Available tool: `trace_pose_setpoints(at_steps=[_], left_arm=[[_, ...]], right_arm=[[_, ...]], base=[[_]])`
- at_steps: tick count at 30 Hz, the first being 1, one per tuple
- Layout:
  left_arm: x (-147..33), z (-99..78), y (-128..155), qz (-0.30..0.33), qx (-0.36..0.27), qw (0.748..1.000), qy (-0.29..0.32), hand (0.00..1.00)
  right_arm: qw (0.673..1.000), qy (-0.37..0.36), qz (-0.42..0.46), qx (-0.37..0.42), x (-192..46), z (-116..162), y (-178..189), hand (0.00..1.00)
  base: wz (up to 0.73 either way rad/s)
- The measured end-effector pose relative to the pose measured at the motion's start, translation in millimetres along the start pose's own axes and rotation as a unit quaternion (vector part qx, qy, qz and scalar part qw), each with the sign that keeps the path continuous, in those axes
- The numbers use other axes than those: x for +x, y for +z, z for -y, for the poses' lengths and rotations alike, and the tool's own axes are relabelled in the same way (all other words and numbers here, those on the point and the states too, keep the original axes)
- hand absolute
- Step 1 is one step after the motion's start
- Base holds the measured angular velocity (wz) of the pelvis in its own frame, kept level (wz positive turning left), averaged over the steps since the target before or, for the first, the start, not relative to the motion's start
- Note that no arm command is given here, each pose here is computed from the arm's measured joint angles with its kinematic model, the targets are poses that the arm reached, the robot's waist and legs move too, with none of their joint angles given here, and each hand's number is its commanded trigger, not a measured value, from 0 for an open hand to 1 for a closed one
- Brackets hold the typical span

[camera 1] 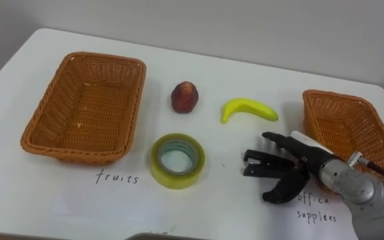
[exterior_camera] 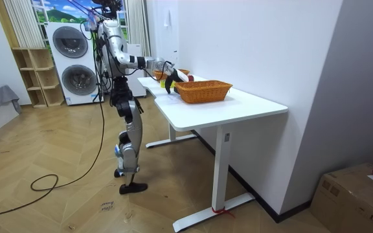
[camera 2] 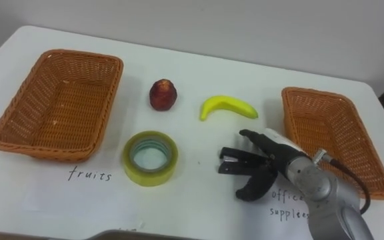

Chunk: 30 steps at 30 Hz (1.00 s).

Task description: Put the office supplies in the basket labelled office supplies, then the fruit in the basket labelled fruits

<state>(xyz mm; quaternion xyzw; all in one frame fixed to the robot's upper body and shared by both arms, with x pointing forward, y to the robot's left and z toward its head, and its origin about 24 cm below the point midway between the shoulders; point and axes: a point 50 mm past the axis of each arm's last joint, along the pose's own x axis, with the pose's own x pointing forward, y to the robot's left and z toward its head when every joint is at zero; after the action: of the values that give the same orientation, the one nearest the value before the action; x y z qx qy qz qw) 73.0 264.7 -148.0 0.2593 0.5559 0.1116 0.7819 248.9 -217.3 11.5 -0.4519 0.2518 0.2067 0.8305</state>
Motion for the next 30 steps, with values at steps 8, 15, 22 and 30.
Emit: trace_pose_setpoints(at_steps=[8,15,22,30], left_arm=[[-0.5,2.2,1,0.002,0.011,1.0,-0.001,0.0],[-0.7,2.1,2,0.005,0.016,1.0,0.006,0.0],[-0.6,0.8,3,0.007,0.018,1.0,0.01,0.0],[-0.3,-0.2,4,0.01,0.017,1.0,0.011,0.0]], right_arm=[[1.0,-0.001,-0.009,-0.026,0,-1,6,0.99],[0.999,-0.017,-0.013,-0.047,0,0,10,1.0],[0.993,-0.04,-0.04,-0.107,2,1,14,1.0],[0.995,-0.033,-0.028,-0.09,1,-4,17,1.0]], base=[[0.0],[0.0],[0.02],[-0.01]])
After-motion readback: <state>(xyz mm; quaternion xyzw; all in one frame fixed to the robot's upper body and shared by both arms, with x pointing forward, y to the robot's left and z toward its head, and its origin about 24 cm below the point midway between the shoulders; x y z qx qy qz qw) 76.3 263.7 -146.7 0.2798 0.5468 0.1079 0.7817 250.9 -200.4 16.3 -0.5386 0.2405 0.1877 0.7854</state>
